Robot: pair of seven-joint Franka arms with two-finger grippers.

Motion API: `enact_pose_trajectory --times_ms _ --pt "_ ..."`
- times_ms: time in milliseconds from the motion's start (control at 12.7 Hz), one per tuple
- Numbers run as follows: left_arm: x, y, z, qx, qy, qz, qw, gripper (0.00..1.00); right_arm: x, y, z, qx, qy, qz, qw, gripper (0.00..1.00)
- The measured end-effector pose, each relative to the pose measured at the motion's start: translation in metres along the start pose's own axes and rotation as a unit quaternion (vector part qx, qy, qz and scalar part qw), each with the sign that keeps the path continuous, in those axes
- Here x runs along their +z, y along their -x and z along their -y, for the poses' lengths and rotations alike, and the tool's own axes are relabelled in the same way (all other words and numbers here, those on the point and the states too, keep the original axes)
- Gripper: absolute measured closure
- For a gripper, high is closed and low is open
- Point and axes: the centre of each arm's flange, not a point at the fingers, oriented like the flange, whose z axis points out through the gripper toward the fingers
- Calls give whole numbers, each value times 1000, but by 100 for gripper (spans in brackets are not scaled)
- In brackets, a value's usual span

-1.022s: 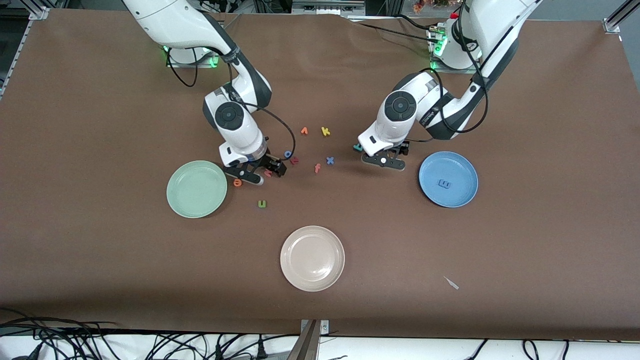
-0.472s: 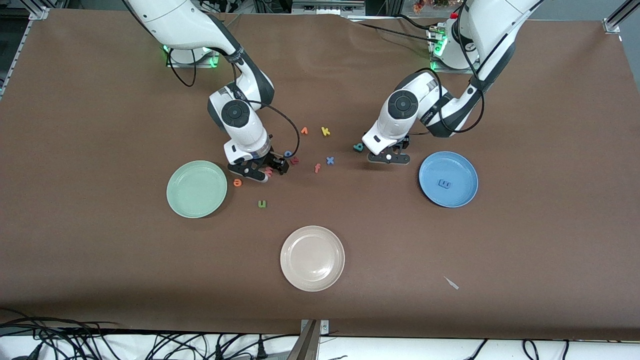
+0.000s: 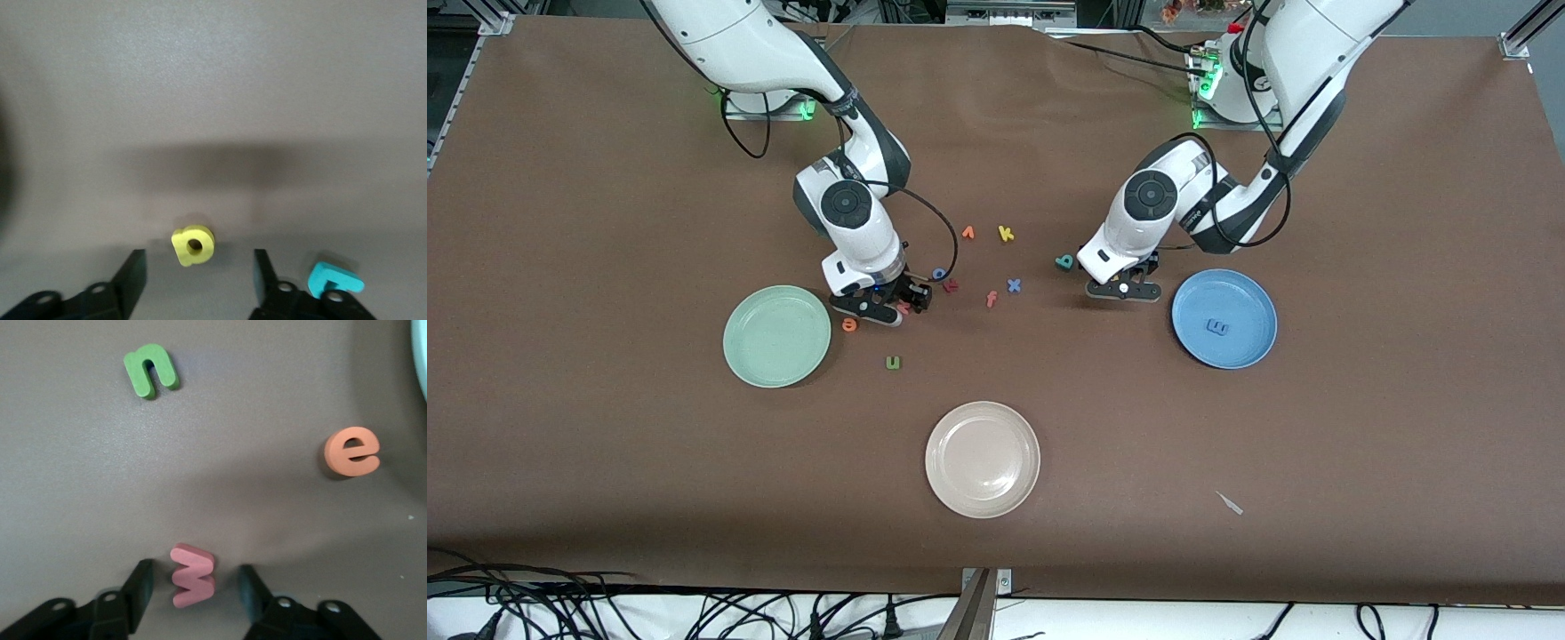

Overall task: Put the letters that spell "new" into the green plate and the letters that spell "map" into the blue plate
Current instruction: 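Place the d in the blue plate while the right gripper places the w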

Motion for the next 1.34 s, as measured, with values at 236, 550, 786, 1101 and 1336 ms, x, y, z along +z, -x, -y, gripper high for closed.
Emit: enact_pose_trajectory --times_ms 236,550,786,1101,1336 --pt "7 -1 1 -2 5 3 1000 52 -2 0 3 -2 -3 -2 1000 68" --pt "8 -1 1 -2 6 3 1000 73 -27 -21 -3 -16 15 -2 1000 73" --pt "3 -3 2 -5 5 0 1000 73 -77 -70 -34 -68 44 8 997 73" --pt "-51 -16 16 -2 -63 0 998 73 -123 -143 -130 -159 66 28 985 73" --pt "-80 -33 49 46 -86 9 995 73 -122 -154 -155 -162 71 34 984 46"
